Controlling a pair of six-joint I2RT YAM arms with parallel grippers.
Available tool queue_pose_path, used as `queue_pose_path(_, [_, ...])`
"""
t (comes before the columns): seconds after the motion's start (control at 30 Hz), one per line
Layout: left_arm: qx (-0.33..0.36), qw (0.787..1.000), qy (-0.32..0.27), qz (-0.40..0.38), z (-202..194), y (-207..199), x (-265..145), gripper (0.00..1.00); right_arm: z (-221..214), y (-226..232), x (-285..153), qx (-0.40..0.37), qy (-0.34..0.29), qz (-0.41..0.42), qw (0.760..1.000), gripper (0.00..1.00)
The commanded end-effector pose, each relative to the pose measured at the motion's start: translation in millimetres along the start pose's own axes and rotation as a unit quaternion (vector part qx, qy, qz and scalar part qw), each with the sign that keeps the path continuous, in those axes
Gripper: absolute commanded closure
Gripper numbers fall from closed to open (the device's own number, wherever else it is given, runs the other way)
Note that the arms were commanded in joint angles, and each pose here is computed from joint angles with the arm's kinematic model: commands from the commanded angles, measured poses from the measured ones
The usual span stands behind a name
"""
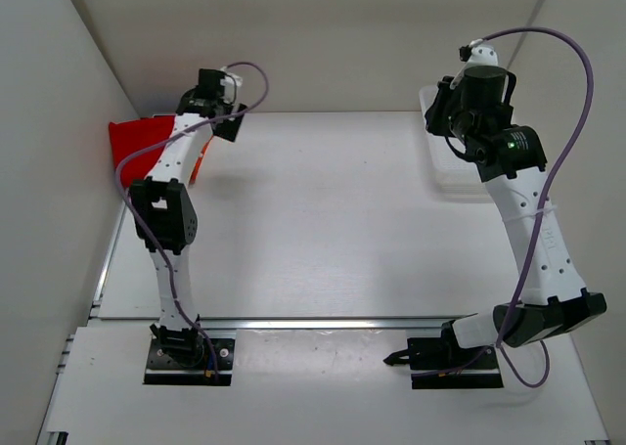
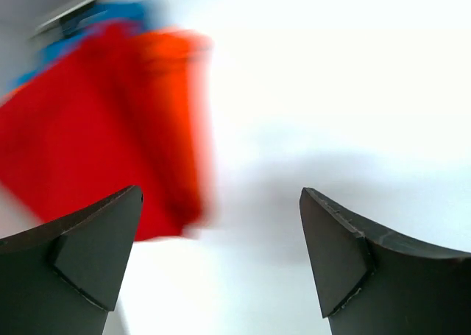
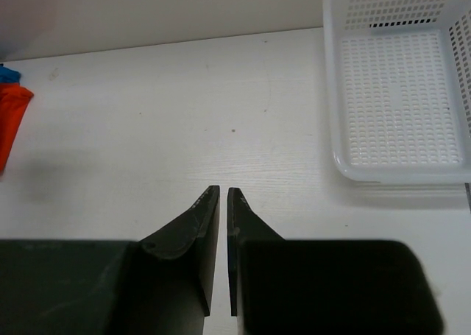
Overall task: Fold and stack the t-shirts
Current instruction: Put the neatly folded tshirt into the corner of the board with the left arm
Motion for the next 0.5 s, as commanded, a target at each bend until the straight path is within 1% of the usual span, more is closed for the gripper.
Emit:
queue_pose_path(0.0, [0.033,0.97,-0.107,-0.217,38.9,-87.6,-115.2,0.01,10.8,-10.7,-0.3,0.0,0.005,-0.01,1.0,0.92])
queue_pose_path(0.03, [0.056,0.967,-0.091,-0.23,30.0,-104.9,-120.9,0.02,9.3,-16.6,-2.3,0.006,0.009,-0.018,1.0,0.92])
queue_pose_path(0.1, [0.123,0.948,-0.08,-0.282,19.3,-150.5,-141.1,0.01,0.2,-22.3,-2.1,0.005,0.026,-0.027,0.999,0.91])
queue_pose_path(0.17, [0.14,0.934,-0.056,-0.323,1.4,-175.6,-149.9,0.02,-7.2,-21.1,-10.8,0.003,0.026,-0.026,0.999,0.88])
queue_pose_path(0.23, [0.151,0.919,-0.021,-0.363,-21.3,-194.0,-151.8,0.01,-24.9,-28.7,-12.9,0.016,0.056,-0.026,0.998,0.85])
queue_pose_path(0.27, [0.163,0.908,-0.001,-0.386,-35.3,-204.3,-156.9,0.01,-29.7,-29.7,-15.4,0.03,0.067,-0.016,0.997,0.84])
queue_pose_path(0.3, [0.179,0.899,0.007,-0.4,-42.9,-220.1,-163.8,0.01,-41.0,-42.4,-14.3,0.049,0.095,-0.027,0.994,0.83])
queue_pose_path(0.33, [0.191,0.891,0.027,-0.411,-57.4,-228.9,-167.6,0.02,-50.1,-52.4,-15.7,0.057,0.111,-0.044,0.991,0.82])
queue_pose_path(0.37, [0.219,0.876,0.041,-0.429,-71.7,-244.7,-176.7,0.01,-55.7,-55.6,-22.4,0.064,0.125,-0.035,0.989,0.8])
queue_pose_path(0.4, [0.243,0.862,0.044,-0.442,-80.4,-259.2,-186.9,0.01,-67.1,-59.6,-23.2,0.057,0.147,-0.047,0.986,0.8])
queue_pose_path(0.47, [0.278,0.844,0.07,-0.454,-107.7,-280.9,-197.7,0.01,-78.3,-59.4,-32.4,0.042,0.162,-0.049,0.985,0.75])
Point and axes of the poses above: each gripper's point midway between its finger pads, its own x axis out along the fingers, its own y axis along the line the jaws close on, z = x × y, the point moved 7 cm from there along -x, back along the fingers, and after that the axes turned 5 degrees about x, right-handed, at the moved point
